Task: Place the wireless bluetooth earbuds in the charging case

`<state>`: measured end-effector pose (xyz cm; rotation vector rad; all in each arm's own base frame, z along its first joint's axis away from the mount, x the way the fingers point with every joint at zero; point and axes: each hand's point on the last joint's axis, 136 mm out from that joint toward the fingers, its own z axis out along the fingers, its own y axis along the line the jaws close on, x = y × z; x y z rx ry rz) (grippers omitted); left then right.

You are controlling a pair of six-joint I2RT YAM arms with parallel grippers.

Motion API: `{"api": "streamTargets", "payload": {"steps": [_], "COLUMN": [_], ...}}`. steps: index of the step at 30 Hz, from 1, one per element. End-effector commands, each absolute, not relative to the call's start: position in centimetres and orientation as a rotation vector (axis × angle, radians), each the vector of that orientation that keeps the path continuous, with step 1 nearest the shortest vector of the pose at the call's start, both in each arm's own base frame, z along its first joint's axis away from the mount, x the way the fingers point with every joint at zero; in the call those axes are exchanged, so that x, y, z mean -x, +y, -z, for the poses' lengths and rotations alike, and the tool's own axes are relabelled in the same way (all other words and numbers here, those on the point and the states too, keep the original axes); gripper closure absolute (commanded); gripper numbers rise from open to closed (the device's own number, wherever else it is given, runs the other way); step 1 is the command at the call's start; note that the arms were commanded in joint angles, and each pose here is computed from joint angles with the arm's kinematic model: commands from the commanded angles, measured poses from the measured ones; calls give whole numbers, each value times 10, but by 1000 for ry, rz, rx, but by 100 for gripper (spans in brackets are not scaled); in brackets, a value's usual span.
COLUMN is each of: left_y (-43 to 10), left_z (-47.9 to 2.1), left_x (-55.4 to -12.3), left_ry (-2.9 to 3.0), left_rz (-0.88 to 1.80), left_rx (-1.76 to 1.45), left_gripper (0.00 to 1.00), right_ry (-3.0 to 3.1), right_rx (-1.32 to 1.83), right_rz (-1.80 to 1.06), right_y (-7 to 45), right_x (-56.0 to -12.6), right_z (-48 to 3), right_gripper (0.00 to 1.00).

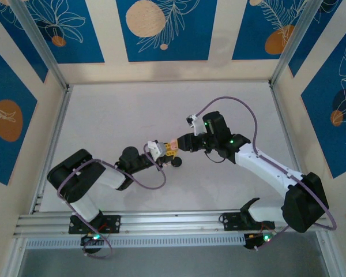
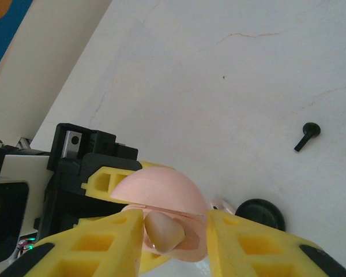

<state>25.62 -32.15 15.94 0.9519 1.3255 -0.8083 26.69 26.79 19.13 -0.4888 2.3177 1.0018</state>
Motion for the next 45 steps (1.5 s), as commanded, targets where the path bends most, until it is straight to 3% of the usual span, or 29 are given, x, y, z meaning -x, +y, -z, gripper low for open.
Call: {"api": "streamTargets", "payload": {"steps": [1, 10, 45], "left_y": [-322, -320, -321], "left_z": [-177, -177, -176], "left_x": [-248, -251, -252], "left_ry": [1247, 1250, 1254], "left_rz": [813, 791, 788], "left_rx": [-951, -941, -941], "left_gripper": [87, 87, 87], "right_ry": [2290, 2332, 2352], "right_rx": [520, 495, 678], "right_rz": [-1026, -1058, -967], "right_y": [273, 276, 306], "right_x": [-269, -259, -228], "right_z": [-204, -200, -196], "right_gripper": [69, 77, 78]}}
